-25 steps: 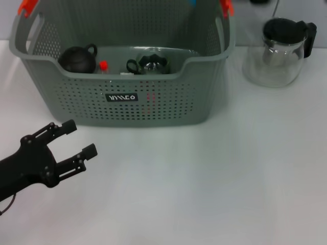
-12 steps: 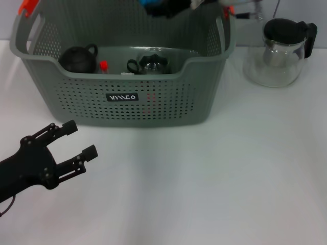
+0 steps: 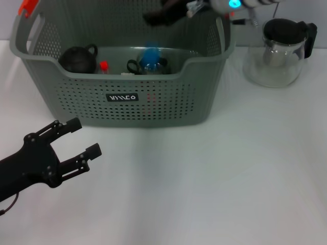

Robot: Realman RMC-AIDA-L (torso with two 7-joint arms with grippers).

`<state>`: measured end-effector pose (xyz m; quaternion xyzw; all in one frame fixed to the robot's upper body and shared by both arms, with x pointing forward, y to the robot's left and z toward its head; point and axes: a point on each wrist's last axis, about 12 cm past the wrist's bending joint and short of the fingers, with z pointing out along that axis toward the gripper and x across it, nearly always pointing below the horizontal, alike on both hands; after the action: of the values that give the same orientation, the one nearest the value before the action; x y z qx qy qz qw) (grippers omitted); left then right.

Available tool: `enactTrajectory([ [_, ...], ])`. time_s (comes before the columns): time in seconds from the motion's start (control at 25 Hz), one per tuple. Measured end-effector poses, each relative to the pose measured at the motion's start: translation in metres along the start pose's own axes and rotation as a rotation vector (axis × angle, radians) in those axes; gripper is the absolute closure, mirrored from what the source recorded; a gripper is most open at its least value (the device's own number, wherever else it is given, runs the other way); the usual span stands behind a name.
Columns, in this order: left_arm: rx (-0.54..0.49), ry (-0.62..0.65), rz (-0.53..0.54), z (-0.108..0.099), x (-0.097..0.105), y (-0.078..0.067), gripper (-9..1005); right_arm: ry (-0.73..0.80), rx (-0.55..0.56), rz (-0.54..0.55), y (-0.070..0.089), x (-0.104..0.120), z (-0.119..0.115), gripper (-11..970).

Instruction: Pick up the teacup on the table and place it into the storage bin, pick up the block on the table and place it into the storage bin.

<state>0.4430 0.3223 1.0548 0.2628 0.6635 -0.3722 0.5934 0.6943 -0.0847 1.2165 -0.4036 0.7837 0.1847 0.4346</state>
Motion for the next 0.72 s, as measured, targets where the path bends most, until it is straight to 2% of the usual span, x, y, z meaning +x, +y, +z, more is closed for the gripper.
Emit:
enactTrajectory([
  [0.12,0.005,-0.003,0.001,0.001,-0.001,0.000,167,-0.144,-0.042,0.041,-0.005,0.001,-0.024,350],
  [0.2,0.008,-0.005,0.001,0.001,-0.001,0.000,167,-0.284,-0.104,0.060,-0.005,0.006,-0.047,269],
  [0.32,0.009,-0.005,0.003,0.000,-0.002,0.000,167,-0.514,-0.223,0.051,-0.002,0.033,-0.088,147],
  [0.4,0.013,-0.006,0.004,0.000,-0.002,0.000,167,-0.645,-0.288,-0.004,0.004,0.065,-0.117,137],
  [0.52,0.038,-0.004,0.013,0.000,-0.004,-0.001,167,-0.727,-0.296,-0.038,0.012,0.124,-0.149,121],
  [0.6,0.076,0.001,0.023,0.001,-0.007,-0.002,167,-0.697,-0.289,-0.047,0.020,0.162,-0.163,111],
  [0.72,0.150,0.020,0.047,0.003,-0.012,-0.004,167,-0.601,-0.275,-0.033,0.031,0.207,-0.176,95],
])
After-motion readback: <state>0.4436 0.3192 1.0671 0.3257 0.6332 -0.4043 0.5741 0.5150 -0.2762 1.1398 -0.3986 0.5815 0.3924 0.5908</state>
